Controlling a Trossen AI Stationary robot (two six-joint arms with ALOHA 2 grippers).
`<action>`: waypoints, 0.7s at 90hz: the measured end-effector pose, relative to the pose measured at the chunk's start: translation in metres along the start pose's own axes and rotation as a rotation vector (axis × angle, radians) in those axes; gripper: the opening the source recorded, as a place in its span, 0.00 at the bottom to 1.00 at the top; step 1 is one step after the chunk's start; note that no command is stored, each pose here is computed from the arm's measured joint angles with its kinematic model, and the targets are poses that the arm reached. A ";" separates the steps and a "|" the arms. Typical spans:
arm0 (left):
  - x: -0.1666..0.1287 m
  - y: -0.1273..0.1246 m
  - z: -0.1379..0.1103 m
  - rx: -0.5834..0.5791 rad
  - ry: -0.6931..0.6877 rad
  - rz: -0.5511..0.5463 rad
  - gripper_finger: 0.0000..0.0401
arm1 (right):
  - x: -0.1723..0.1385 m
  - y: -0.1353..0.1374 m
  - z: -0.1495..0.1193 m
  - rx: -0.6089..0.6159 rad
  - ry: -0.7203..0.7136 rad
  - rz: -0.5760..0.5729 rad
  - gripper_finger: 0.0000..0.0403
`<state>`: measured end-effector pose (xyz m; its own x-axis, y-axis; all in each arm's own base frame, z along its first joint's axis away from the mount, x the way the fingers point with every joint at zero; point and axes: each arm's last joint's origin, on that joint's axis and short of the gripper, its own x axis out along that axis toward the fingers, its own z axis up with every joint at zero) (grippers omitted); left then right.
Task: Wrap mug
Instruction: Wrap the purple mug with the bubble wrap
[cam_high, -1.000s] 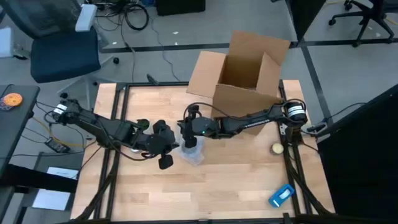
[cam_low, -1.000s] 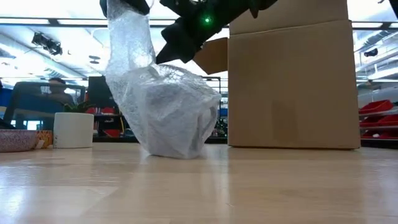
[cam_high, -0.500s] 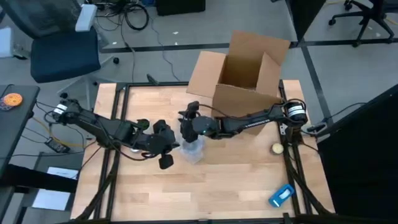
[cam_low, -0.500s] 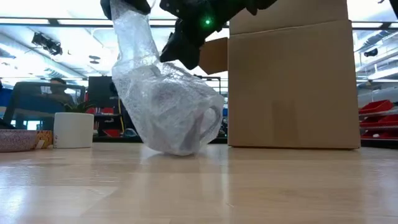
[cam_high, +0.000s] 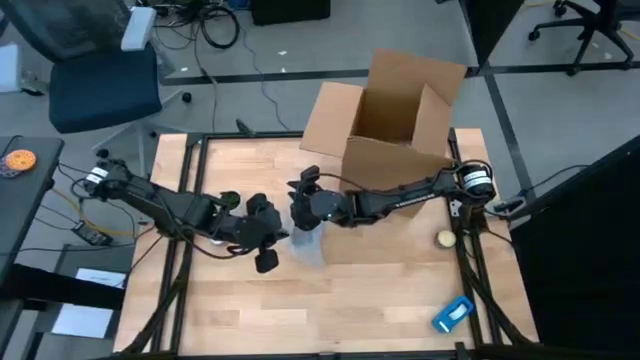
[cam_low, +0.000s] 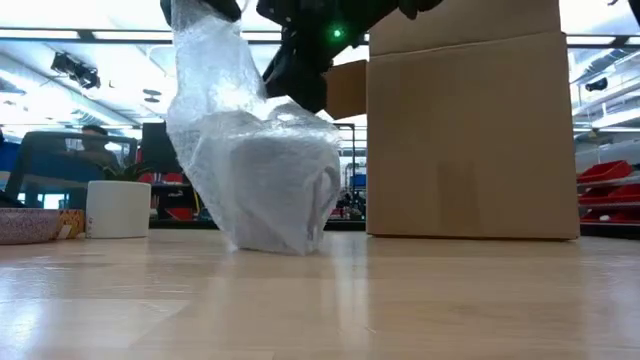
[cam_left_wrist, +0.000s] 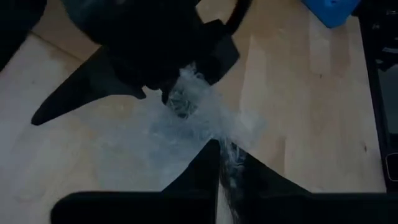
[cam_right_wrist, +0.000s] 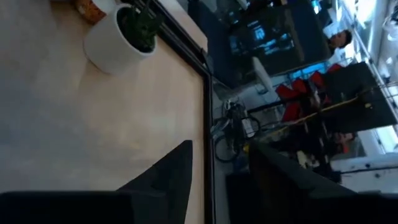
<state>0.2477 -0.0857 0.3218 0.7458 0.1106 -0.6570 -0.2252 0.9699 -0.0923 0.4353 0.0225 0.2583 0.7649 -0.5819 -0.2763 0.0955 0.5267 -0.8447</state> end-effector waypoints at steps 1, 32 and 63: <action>0.000 0.000 0.000 -0.001 0.000 0.000 0.00 | 0.000 0.000 0.000 0.001 0.002 -0.002 0.32; 0.000 0.000 0.000 -0.017 0.001 0.004 0.00 | -0.026 -0.028 0.011 0.059 -0.034 -0.070 0.32; 0.000 0.000 0.000 -0.018 0.001 0.004 0.00 | -0.130 -0.043 0.038 0.366 -0.199 0.157 0.31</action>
<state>0.2474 -0.0854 0.3218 0.7444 0.1141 -0.6579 -0.2391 0.9655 -0.1031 0.3560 0.0990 0.3478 0.8925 -0.3651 -0.2646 0.1599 0.8049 -0.5714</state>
